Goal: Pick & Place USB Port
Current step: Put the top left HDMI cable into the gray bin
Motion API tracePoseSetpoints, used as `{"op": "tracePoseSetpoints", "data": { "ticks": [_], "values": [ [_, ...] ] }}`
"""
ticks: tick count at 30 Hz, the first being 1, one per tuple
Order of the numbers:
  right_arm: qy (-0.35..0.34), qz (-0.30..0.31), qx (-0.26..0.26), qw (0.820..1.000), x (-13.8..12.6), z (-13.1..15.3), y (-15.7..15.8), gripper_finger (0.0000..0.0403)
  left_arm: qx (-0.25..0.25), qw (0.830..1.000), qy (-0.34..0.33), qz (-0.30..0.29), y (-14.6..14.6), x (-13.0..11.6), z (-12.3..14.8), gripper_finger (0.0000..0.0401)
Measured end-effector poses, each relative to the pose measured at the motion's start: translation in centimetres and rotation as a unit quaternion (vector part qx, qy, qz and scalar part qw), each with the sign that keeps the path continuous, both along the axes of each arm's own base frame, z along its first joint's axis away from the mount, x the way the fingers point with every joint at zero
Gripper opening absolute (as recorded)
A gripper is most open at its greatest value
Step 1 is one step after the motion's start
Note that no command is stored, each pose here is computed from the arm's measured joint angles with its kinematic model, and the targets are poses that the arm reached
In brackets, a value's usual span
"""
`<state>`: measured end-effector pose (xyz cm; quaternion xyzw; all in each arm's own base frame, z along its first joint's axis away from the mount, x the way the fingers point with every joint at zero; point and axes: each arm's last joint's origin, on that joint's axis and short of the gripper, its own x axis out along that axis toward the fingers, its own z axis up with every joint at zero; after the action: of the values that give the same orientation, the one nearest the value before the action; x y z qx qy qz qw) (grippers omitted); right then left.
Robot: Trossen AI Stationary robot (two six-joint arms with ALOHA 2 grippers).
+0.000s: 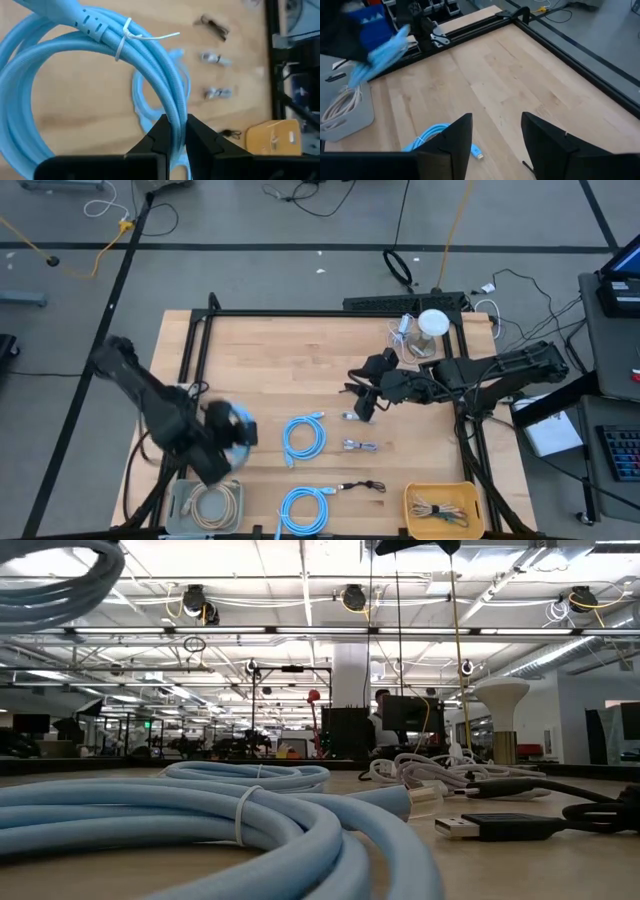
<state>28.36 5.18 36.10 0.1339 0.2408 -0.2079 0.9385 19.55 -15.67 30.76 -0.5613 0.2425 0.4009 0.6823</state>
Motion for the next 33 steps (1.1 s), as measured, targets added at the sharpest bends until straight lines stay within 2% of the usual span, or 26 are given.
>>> {"op": "tracePoseSetpoints", "data": {
  "ticks": [5,8,12,15,18,23,26,30,33],
  "values": [
    [0.002,0.011,-0.003,1.0,-0.1,0.0,0.4,0.016,-0.018,0.998,0.059,-0.012,-5.2,3.4,-2.0,0.0035],
    [0.003,0.022,-0.008,1.0,-0.2,0.0,0.9,0.016,0.007,0.996,0.089,-0.008,-6.7,4.9,-1.8,0.0035],
    [0.006,0.033,-0.003,0.999,-0.1,-0.3,1.8,0.016,0.06,0.99,0.122,0.02,-6.0,6.5,0.5,0.0035],
    [0.016,0.051,-0.008,0.999,-0.3,-0.5,2.7,0.016,0.055,0.994,0.088,0.035,-5.7,7.8,2.7,0.0035],
    [0.032,0.071,-0.004,0.997,-0.6,-0.7,3.1,0.016,0.05,0.995,0.069,0.046,-5.7,8.4,3.3,0.0035],
    [0.071,0.077,-0.007,0.994,-1.2,-1.2,3.1,0.016,0.028,0.994,0.087,0.067,-5.3,9.7,2.7,0.0035],
    [0.083,0.072,0.009,0.994,-1.3,-1.5,2.7,0.016,0.062,0.994,0.022,0.088,-4.4,10.3,4.2,0.0035],
    [0.043,0.091,0.035,0.994,-0.6,-2.4,2.7,0.016,0.094,0.988,-0.013,0.124,-1.9,11.4,5.4,0.0035],
    [-0.011,0.072,0.061,0.996,0.2,-2.9,2.1,0.016,0.1,0.983,-0.018,0.15,-0.4,12.5,5.3,0.0035]
  ]
}}
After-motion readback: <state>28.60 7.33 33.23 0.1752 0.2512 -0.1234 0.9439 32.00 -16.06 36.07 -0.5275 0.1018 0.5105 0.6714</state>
